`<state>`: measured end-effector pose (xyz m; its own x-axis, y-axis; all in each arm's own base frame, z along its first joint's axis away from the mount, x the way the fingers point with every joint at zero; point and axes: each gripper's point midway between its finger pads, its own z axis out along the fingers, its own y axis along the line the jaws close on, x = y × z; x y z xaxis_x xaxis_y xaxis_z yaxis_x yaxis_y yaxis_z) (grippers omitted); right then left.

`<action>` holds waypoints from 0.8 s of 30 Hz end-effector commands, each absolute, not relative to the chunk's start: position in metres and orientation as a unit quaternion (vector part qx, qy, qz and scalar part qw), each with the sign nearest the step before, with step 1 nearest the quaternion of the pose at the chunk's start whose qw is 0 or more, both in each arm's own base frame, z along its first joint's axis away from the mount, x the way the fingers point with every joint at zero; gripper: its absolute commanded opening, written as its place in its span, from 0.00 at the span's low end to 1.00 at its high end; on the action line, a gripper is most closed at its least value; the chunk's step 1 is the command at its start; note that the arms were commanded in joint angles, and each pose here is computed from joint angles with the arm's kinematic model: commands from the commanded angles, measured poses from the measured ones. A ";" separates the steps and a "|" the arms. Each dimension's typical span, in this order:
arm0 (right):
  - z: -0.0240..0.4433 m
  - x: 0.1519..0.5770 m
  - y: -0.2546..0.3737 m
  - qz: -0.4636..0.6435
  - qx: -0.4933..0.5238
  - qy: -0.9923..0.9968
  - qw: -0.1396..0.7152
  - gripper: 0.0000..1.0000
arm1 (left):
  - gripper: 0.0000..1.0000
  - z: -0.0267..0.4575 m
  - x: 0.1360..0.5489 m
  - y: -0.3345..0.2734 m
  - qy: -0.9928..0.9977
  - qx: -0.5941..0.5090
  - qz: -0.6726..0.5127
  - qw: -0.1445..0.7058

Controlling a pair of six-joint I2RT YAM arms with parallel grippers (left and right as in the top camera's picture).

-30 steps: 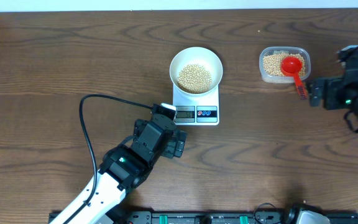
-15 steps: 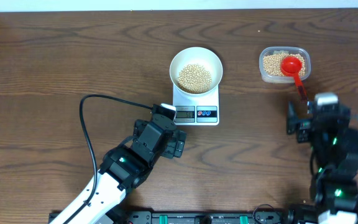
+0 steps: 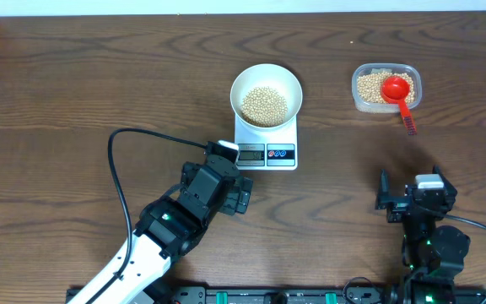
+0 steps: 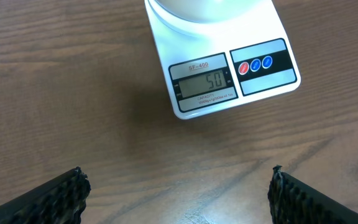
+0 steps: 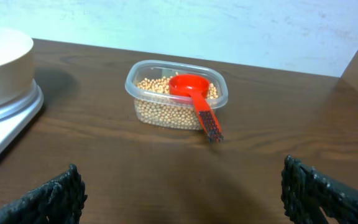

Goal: Scoop item into bowl and weigh 50g on scale

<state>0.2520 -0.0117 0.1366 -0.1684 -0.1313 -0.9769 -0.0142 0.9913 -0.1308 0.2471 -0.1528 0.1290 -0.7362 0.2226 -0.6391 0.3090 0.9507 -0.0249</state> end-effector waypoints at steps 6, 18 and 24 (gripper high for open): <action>0.153 0.247 -0.012 -0.048 -0.036 0.738 0.672 0.99 | 0.94 0.132 0.249 -0.153 0.928 0.141 -0.063 0.338; 0.158 0.246 -0.015 -0.054 -0.032 0.730 0.681 0.99 | 0.94 0.132 0.249 -0.153 0.928 0.141 -0.063 0.338; 0.158 0.246 -0.015 -0.054 -0.032 0.730 0.681 0.99 | 0.94 0.132 0.249 -0.153 0.928 0.141 -0.063 0.338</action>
